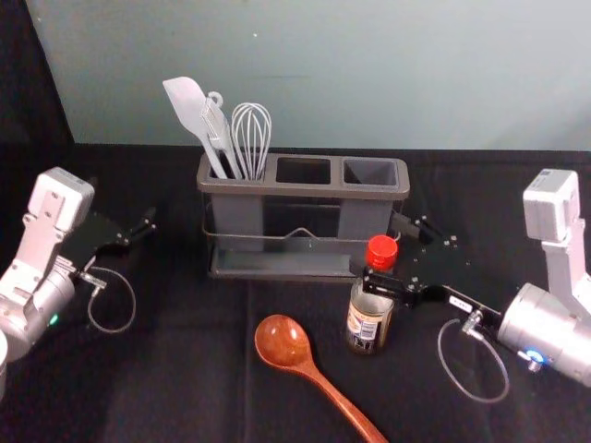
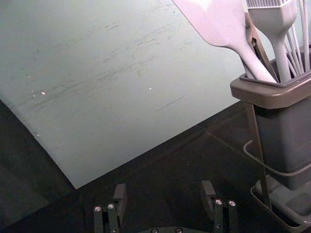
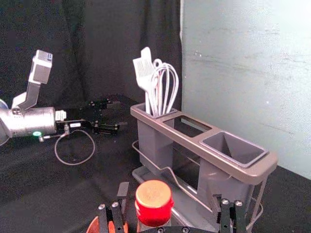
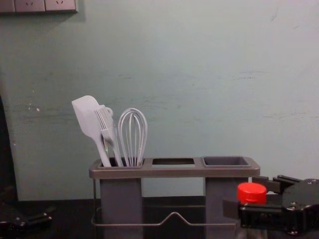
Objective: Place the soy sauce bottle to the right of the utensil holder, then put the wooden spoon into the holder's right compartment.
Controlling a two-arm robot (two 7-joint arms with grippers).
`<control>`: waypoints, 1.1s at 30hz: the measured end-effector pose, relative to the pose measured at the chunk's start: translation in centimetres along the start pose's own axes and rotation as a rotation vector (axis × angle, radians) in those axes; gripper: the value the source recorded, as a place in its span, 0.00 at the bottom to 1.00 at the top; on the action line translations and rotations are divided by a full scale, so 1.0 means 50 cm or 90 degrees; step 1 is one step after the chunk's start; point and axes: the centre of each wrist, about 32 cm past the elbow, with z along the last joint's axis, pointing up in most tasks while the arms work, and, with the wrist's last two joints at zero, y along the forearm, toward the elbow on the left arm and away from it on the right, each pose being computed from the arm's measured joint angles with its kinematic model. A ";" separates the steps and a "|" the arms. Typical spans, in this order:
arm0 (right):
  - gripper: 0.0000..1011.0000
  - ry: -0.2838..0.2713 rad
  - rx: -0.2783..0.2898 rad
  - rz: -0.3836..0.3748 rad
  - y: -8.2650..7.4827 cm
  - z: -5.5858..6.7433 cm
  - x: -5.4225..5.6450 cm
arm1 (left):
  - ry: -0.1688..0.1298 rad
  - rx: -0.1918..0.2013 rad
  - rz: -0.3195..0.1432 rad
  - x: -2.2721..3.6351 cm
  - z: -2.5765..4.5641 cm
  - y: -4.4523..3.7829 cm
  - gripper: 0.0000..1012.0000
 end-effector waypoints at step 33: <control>0.39 0.000 0.001 -0.001 -0.001 0.000 0.000 | 0.000 0.000 0.000 0.000 0.000 0.000 0.99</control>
